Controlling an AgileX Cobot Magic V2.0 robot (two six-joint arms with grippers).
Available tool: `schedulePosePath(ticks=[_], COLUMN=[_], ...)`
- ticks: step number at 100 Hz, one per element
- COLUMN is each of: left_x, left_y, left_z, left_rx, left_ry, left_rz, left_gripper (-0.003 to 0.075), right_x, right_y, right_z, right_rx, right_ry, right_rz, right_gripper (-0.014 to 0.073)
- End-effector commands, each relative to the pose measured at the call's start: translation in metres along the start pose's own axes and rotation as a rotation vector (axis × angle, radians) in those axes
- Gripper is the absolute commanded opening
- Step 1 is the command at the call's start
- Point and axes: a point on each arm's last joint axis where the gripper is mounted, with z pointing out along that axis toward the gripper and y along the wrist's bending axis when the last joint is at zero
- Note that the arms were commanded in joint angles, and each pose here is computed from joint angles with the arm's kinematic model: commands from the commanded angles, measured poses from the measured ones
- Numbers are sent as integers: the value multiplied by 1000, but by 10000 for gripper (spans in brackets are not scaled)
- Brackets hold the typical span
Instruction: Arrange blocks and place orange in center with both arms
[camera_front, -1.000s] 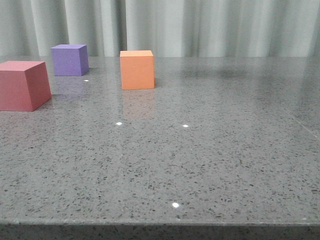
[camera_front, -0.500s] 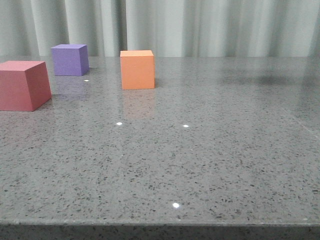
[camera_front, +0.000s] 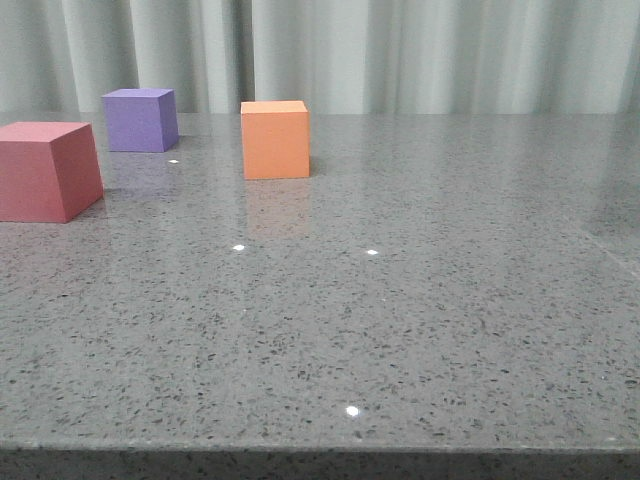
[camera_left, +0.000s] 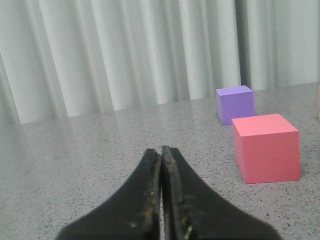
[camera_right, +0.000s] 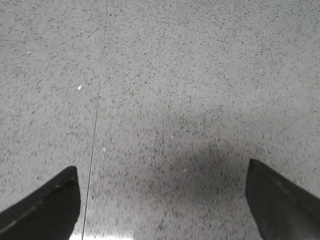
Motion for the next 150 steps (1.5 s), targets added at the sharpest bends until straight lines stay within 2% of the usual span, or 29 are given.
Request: schedulePosePath(ticks=[1, 24, 48, 60, 83, 90, 97, 116, 123, 150], left_x=[5, 5, 5, 5, 5, 5, 5, 5, 5, 5], left_y=[-1, -1, -1, -1, -1, -1, -1, -1, -1, -1], left_z=[-2, -2, -2, -2, -2, -2, -2, -2, -2, -2], left_rx=[-2, -2, -2, -2, -2, -2, -2, -2, -2, -2], left_ry=[-73, -73, -73, -73, -73, -73, -73, -73, -73, -73], left_rz=[-10, -10, -10, -10, -10, -10, -10, -10, -10, -10], left_gripper=[-20, -20, -20, -20, -20, -20, -20, -20, -20, -20], right_x=[13, 78, 132, 145, 143, 143, 142, 142, 142, 142], right_y=[-5, -12, -14, -13, -15, -16, -17, -17, -17, -17], right_z=[-28, -54, -50, -43, -44, -44, -44, -44, -44, -44], right_rx=[-18, -48, -72, -79, -53, -34, -22, -20, -20, -21], right_ry=[-180, -339, -451, -463, -500, -505, -508, -508, -508, -507], right_rz=[15, 23, 18, 13, -29, -53, -69, -71, -71, -70], right_gripper=[655, 655, 655, 655, 640, 578, 464, 43, -75, -68])
